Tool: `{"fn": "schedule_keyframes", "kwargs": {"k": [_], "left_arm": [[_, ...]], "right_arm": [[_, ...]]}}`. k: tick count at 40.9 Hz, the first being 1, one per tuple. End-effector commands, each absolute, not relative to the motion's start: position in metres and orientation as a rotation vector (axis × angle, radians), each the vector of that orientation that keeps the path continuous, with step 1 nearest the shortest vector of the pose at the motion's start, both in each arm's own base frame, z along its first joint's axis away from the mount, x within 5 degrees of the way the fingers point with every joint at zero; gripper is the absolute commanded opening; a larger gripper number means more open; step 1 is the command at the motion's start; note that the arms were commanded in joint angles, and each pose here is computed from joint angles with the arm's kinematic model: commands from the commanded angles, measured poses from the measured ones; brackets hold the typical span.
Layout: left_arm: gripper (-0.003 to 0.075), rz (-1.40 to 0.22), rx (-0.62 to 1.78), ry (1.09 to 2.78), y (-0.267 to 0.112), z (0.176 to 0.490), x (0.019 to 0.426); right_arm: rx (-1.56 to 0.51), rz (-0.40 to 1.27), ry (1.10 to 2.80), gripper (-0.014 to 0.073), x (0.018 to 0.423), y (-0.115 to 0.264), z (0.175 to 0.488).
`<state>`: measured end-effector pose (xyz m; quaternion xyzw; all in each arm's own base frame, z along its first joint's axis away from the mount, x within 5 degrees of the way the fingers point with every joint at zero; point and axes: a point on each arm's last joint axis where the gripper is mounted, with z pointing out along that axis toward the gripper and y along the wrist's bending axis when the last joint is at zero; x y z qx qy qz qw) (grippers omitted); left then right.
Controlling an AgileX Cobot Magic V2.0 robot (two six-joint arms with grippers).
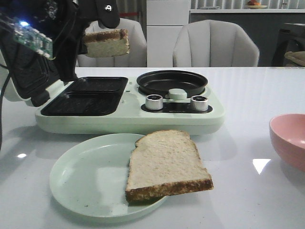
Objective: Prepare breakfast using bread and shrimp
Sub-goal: 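Lower the bread slice onto the waffle plate and release with left gripper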
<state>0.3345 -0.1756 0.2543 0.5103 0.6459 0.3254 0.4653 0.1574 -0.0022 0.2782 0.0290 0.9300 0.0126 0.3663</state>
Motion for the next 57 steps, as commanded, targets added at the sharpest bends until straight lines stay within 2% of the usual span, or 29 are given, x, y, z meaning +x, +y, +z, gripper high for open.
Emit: {"fn": "schedule_keyframes", "kwargs": {"k": [1,13,25,29,36,39,45,51,57], "left_arm": [[0.0101,0.905,1.190,1.508,-0.169,0.281,0.359],[0.0101,0.930,1.239,1.529,-0.163,0.259,0.413],[0.0117,0.927,1.251,1.559,-0.160,0.240,0.435],[0.0202,0.910,1.263,1.557,-0.161,0.238,0.435],[0.0492,0.904,1.266,1.556,-0.161,0.238,0.435],[0.0547,0.920,1.256,1.559,-0.160,0.239,0.435],[0.0550,0.979,1.218,1.571,-0.155,0.241,0.436],[0.0546,0.971,1.208,1.549,-0.160,0.251,0.431],[0.0472,0.905,1.165,1.557,-0.162,0.267,0.423]], "right_arm": [[0.070,0.026,2.300,0.0570,0.163,-0.003,0.292],[0.070,0.026,2.300,0.0570,0.163,-0.003,0.292],[0.070,0.026,2.300,0.0570,0.163,-0.003,0.292],[0.070,0.026,2.300,0.0570,0.163,-0.003,0.292],[0.070,0.026,2.300,0.0570,0.163,-0.003,0.292],[0.070,0.026,2.300,0.0570,0.163,-0.003,0.292],[0.070,0.026,2.300,0.0570,0.163,-0.003,0.292],[0.070,0.026,2.301,0.0570,0.163,-0.003,0.292],[0.070,0.026,2.301,0.0570,0.163,-0.003,0.292]]}}
